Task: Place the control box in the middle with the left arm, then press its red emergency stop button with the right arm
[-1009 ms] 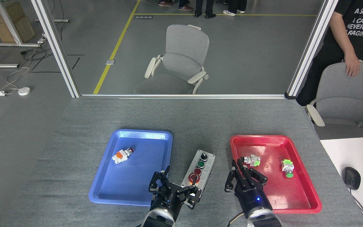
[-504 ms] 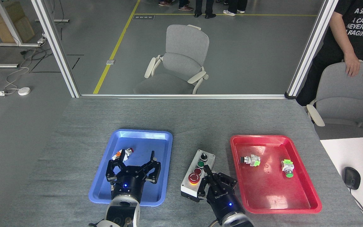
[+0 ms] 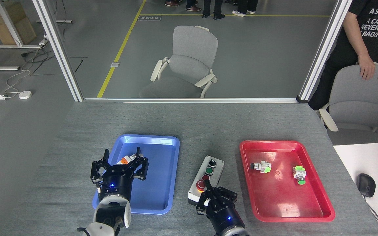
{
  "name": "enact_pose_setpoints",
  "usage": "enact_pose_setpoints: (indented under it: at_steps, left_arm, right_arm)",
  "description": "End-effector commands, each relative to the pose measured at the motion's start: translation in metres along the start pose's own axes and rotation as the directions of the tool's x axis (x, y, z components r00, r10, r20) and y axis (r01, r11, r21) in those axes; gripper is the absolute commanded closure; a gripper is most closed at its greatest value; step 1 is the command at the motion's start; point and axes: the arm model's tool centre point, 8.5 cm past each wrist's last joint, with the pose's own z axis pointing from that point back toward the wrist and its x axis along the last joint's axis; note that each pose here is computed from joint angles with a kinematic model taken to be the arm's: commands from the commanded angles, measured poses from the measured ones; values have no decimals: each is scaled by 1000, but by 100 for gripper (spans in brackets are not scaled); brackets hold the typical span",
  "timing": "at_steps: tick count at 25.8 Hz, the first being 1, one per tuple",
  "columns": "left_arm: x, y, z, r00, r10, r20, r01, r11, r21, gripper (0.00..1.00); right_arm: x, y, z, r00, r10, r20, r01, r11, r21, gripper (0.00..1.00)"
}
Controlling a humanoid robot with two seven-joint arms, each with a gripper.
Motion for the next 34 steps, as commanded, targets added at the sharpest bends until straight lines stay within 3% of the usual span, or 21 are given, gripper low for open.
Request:
enact_pose_setpoints:
  at_steps: [1, 10, 12, 15, 17, 18, 19, 20, 22, 23, 28, 30, 34]
  left_arm:
    - [-2, 1, 0, 1000, -1, -7, 1, 1000, 11, 1]
    - [-2, -3, 0, 999, 44, -21, -43, 998, 40, 1]
    - [-2, -4, 0, 998, 57, -22, -57, 998, 33, 1]
    - [-4, -5, 0, 997, 77, -26, -77, 997, 23, 1]
    - [-6, -5, -1, 996, 81, -32, -81, 996, 22, 1]
    - [-6, -5, -1, 996, 81, -32, -81, 996, 22, 1]
    - [-7, -6, -1, 996, 81, -32, -80, 997, 21, 1]
    - [-8, -6, 0, 996, 80, -34, -79, 997, 21, 1]
    - [-8, -7, 0, 996, 79, -36, -79, 997, 19, 1]
    - [-8, -8, 1, 996, 79, -35, -78, 997, 18, 1]
    - [-4, -10, 3, 997, 81, -21, -81, 997, 11, 1]
    - [-4, -11, 3, 997, 80, -19, -80, 997, 9, 1]
    - [-5, -11, 3, 997, 78, -21, -78, 997, 11, 1]
  right_arm:
    - [0, 13, -5, 1000, 5, 0, -5, 999, 39, 100]
    - [-2, 12, -7, 1000, 7, 6, -7, 999, 36, 100]
    - [-4, 1, -8, 1000, 9, 0, -9, 1000, 3, 100]
    - [-10, -31, -6, 1000, 0, -22, -2, 995, -96, 98]
    - [-23, -40, -4, 998, 0, -65, -8, 992, -124, 77]
    - [-30, -41, -3, 996, 0, -85, -11, 992, -126, 61]
    - [-37, -42, -3, 995, 1, -103, -14, 992, -129, 35]
    - [-43, -43, -2, 993, -3, -118, -13, 991, -133, 19]
    - [-62, -47, 1, 988, -16, -156, -7, 989, -146, 8]
    - [-70, -49, 3, 984, -25, -176, -2, 988, -153, 4]
    - [-123, -57, 19, 967, -23, -255, -23, 984, -177, 3]
    - [-138, -57, 23, 961, -49, -274, -3, 983, -186, 3]
    - [-159, -60, 32, 949, -54, -310, -8, 981, -194, 3]
